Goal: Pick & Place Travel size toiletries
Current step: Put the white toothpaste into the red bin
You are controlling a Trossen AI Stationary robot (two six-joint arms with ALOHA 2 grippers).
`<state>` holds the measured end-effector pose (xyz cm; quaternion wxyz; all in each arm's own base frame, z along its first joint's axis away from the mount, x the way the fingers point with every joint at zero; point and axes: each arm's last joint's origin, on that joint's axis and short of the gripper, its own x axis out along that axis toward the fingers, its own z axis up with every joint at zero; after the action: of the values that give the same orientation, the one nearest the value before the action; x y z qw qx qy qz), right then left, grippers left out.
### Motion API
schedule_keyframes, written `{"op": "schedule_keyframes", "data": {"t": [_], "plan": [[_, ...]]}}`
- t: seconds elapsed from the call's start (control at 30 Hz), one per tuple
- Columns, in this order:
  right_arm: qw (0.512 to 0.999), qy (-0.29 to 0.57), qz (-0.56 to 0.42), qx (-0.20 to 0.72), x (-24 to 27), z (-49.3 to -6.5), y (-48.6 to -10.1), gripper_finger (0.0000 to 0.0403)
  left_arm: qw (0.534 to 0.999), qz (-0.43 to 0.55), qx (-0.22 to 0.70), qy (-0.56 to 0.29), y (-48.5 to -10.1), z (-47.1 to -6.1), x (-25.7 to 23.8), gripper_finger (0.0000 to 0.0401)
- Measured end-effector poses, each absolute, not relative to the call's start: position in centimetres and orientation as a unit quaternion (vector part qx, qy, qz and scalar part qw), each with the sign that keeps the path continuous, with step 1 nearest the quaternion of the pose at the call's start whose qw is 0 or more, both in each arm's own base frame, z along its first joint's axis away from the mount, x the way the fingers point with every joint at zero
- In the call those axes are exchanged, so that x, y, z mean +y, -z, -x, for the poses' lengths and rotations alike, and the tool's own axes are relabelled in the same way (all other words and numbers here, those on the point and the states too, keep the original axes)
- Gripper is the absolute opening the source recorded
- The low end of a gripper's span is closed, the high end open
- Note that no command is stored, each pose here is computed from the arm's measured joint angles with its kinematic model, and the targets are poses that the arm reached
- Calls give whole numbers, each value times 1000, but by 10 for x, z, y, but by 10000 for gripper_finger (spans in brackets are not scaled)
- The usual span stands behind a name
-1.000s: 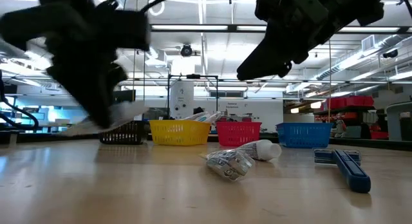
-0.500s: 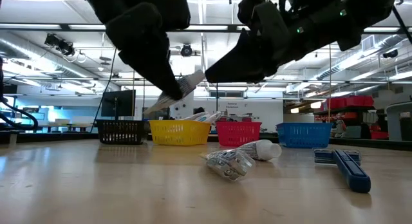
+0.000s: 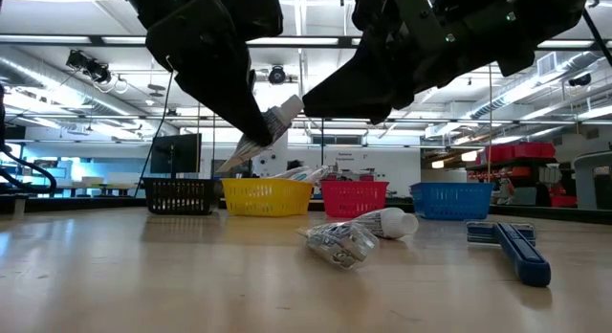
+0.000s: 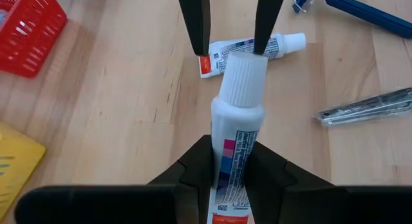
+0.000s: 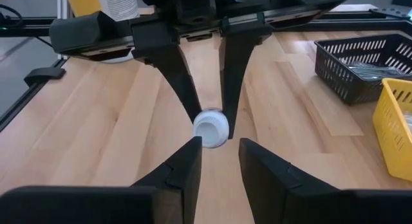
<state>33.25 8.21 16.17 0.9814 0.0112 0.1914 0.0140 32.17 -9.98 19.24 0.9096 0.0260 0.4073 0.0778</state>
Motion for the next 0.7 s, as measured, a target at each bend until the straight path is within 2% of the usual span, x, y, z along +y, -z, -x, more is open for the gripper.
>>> {"op": "schedule_keyframes", "data": {"t": [0.7], "plan": [[981,1,-8,191,81,-332,-161,117,914,-30,392,-100,-196,-324,-95,82]]}}
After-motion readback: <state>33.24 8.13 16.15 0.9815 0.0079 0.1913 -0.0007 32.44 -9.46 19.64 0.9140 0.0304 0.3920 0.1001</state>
